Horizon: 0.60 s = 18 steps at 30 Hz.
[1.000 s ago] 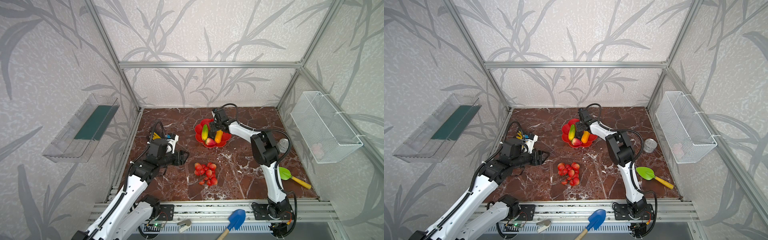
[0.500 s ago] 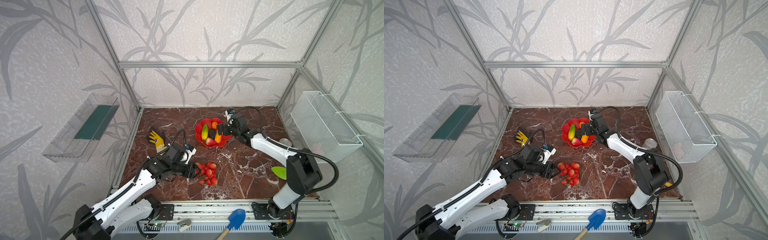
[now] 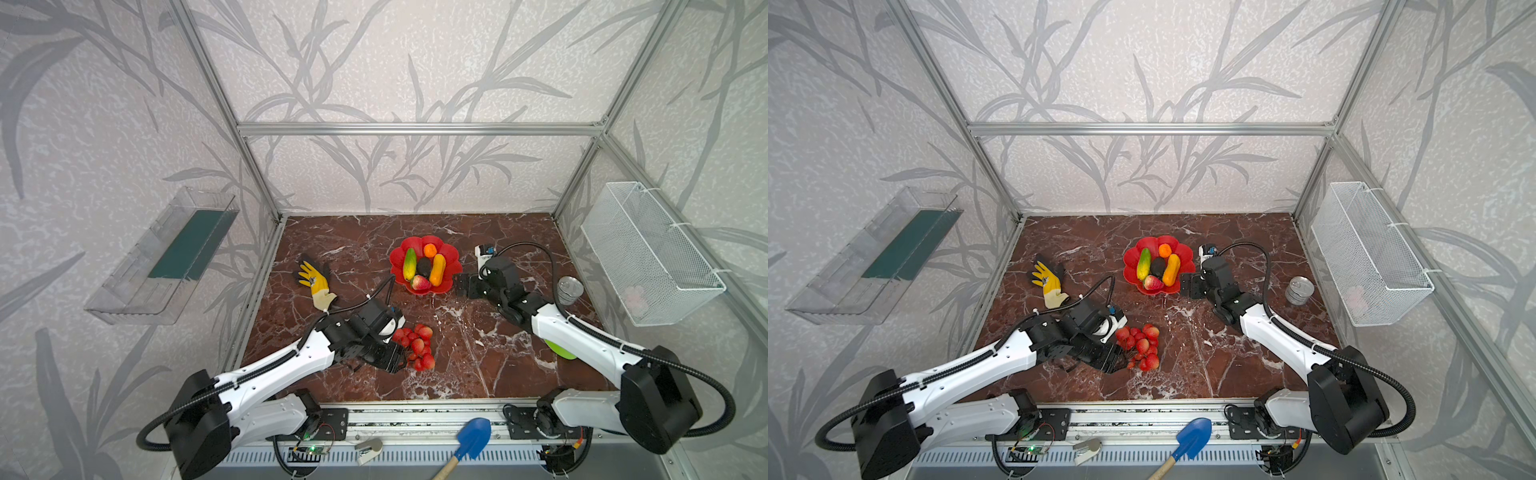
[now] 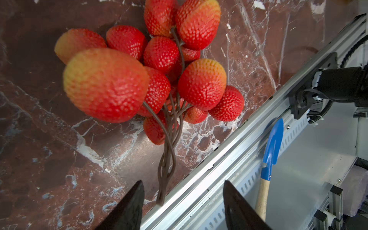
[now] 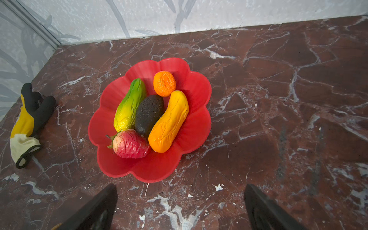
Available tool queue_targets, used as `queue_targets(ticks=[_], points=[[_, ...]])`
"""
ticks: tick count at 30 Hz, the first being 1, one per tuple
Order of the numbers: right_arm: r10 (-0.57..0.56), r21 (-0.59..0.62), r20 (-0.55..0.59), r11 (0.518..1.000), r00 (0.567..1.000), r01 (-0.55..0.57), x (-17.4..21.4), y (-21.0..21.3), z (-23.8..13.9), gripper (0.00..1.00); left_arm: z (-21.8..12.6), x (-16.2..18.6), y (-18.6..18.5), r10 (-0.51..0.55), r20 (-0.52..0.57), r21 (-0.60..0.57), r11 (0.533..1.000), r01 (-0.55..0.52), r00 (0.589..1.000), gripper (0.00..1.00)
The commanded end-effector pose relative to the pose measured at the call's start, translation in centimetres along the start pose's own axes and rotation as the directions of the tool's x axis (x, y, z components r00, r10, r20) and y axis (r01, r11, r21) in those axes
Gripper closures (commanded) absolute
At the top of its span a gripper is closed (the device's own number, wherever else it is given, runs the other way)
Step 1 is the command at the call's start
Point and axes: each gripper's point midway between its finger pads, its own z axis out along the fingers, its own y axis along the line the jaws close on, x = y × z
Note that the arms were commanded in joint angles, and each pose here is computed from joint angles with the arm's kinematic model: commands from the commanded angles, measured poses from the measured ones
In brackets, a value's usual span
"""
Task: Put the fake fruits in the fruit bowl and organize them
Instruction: 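Grasp the strawberry bunch by its stems with the left gripper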
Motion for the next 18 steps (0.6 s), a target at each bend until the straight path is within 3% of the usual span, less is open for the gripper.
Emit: queue_targets(ticks=[1, 8, 18], points=[[0.018, 0.029, 0.026, 0.999, 1.000, -0.018, -0.4, -0.8, -0.9, 0.01, 0.9, 0.6, 0.0, 0.003, -0.051, -0.008, 1.000, -0.004, 0.999, 0.38], [0.029, 0.027, 0.019, 0.999, 0.999, -0.030, -0.1, -0.9, -0.5, 0.01, 2.8, 1.4, -0.4, 0.012, -0.136, 0.011, 1.000, -0.011, 0.991, 0.48], [0.037, 0.028, 0.002, 0.999, 0.999, -0.037, 0.6, -1.1, 0.0, 0.01, 3.5, 0.1, -1.6, 0.007, -0.118, 0.066, 0.998, 0.000, 0.993, 0.80]])
